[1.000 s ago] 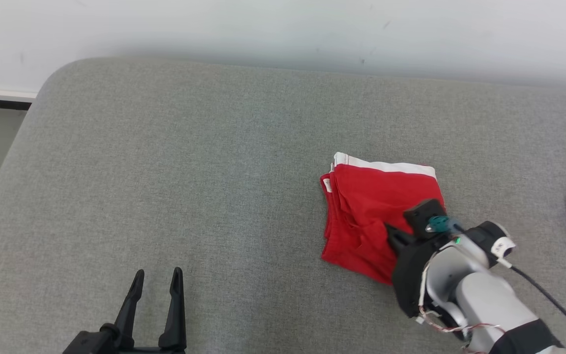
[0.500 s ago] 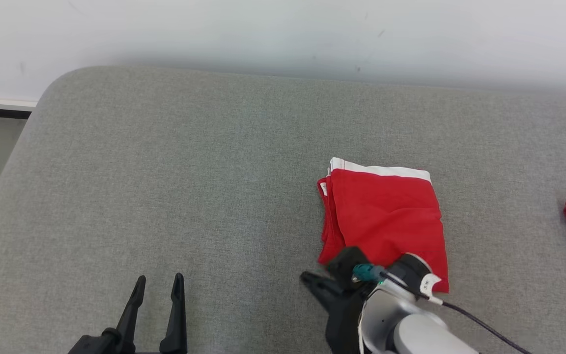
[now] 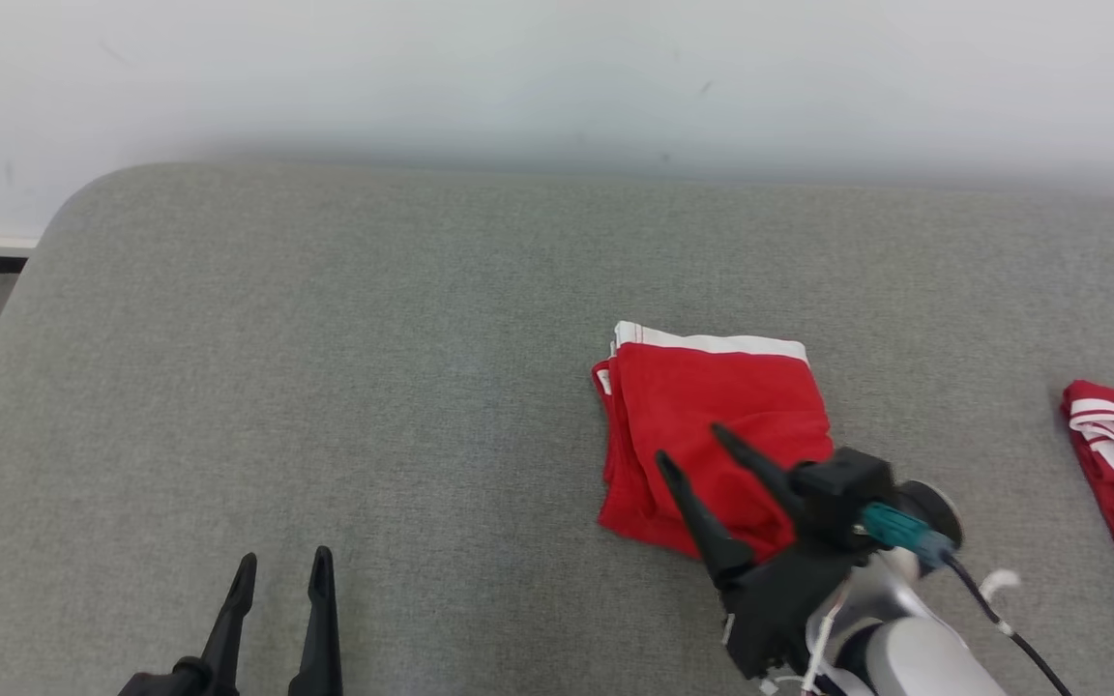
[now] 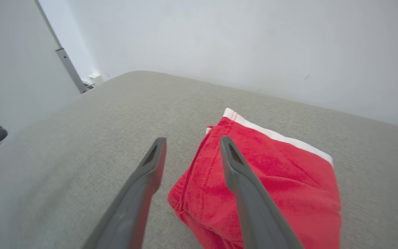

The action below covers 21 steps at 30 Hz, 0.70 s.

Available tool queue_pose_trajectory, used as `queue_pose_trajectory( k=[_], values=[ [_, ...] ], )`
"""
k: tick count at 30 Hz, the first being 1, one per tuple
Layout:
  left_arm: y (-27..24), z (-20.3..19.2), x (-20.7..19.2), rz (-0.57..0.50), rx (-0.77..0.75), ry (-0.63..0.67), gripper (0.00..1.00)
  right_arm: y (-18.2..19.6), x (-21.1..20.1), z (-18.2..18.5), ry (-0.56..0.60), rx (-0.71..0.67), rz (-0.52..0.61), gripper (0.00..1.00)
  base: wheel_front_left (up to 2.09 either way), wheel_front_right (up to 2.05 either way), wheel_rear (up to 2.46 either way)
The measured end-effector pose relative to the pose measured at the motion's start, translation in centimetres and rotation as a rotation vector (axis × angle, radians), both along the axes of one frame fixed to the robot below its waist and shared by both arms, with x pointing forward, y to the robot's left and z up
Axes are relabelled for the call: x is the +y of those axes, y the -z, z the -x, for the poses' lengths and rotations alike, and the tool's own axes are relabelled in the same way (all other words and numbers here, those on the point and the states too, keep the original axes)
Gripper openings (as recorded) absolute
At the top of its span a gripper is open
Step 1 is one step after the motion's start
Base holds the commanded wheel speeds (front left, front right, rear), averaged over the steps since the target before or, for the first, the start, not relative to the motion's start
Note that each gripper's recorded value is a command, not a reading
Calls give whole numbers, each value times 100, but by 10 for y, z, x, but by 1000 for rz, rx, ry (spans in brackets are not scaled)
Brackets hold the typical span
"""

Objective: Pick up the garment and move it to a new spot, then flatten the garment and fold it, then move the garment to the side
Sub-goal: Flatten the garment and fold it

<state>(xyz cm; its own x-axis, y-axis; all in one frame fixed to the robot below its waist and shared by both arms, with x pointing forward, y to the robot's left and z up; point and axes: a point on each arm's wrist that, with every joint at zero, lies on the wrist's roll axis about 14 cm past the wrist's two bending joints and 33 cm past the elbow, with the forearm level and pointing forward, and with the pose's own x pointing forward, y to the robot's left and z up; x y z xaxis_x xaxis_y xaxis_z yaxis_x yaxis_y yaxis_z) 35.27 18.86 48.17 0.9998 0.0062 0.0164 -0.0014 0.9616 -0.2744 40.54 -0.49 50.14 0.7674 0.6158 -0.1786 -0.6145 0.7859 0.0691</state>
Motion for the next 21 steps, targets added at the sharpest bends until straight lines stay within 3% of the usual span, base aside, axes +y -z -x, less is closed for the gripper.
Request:
queue_pose_trajectory(
  k=[4,12,21],
  values=[
    [-2,-1,-1,-2,-8,6,100,-14,-49,-5,189,-86,-46,100,0,0,0],
    [-11,-2,-4,-20,-36,19,100,-12,-120,16,431,-165,-66,100,0,0,0],
    [-18,2,-3,-51,-59,21,100,5,-158,45,551,-159,-75,100,0,0,0]
  ],
)
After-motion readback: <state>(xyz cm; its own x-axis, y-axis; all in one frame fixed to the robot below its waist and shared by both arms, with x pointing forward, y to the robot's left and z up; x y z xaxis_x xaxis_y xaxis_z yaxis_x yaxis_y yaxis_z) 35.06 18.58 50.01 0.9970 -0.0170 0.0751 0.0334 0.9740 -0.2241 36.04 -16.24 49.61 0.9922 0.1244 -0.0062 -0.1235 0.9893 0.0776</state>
